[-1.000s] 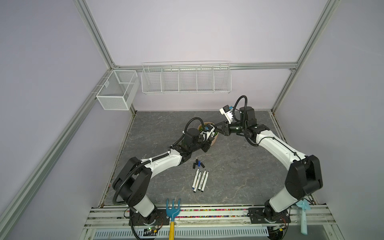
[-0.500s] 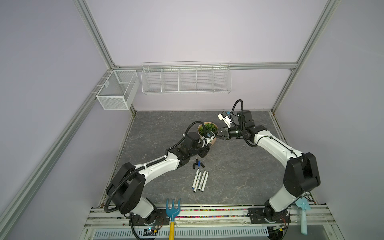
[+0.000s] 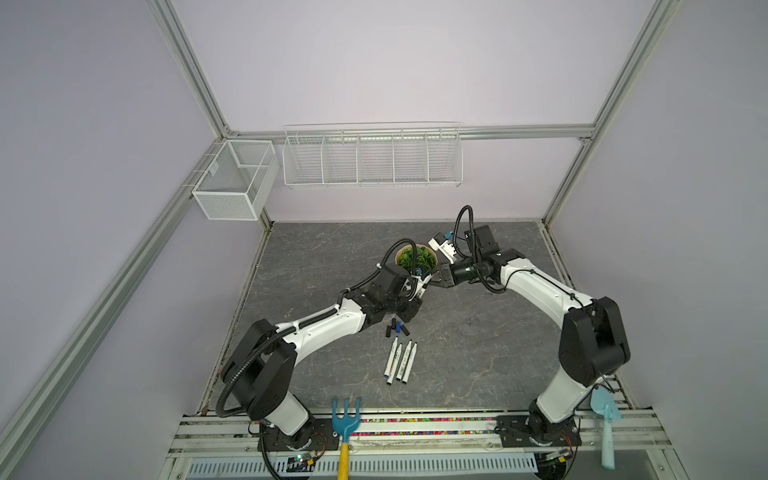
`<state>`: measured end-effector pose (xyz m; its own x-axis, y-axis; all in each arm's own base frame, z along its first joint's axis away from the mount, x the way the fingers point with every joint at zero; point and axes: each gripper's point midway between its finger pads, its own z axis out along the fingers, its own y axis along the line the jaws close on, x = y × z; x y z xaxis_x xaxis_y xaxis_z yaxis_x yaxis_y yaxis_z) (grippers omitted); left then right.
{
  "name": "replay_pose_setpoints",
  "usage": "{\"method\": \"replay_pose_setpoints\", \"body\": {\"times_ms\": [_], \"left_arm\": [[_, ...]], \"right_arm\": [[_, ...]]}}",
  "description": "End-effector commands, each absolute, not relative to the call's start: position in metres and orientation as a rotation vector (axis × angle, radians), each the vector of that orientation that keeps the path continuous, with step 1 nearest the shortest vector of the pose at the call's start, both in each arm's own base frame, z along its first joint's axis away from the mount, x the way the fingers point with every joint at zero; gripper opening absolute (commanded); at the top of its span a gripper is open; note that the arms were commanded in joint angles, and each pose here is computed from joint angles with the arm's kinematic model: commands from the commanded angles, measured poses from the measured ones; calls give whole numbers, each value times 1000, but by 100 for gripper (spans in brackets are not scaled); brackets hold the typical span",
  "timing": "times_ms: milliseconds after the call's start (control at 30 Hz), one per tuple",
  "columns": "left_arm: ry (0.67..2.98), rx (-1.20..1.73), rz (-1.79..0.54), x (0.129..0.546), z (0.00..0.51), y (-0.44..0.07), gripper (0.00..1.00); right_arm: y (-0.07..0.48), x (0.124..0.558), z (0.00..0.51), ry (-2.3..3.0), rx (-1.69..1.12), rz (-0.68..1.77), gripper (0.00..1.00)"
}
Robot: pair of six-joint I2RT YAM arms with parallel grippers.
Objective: Insert the pens into the pen caps
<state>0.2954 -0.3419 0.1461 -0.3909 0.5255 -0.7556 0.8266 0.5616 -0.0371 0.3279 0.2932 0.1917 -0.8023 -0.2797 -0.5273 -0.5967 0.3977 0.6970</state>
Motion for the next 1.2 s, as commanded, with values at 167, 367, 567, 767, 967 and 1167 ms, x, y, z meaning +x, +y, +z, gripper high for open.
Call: {"method": "replay_pose_setpoints", "body": {"times_ms": [167,367,567,767,967,1167], "left_arm": [[358,383,-722,257,599,-307,0],[390,395,-741,260,596,-296,0],[621,517,-911,262,534,-322,0],[867,573,-972,261,453,-348,0],[1051,581,-1014,269,384,-368,0],[1185,567,-1034,285,326,-382,0]], "right_arm": [[306,225,136,2757,-789,1612,6],[297,246,142,2703,-679,1615,7],[284,280,181,2505,-543,1671,7],[284,280,200,2439,-571,1703,7],[287,290,215,2383,-557,1703,11],[287,309,254,2263,-557,1644,47]]}}
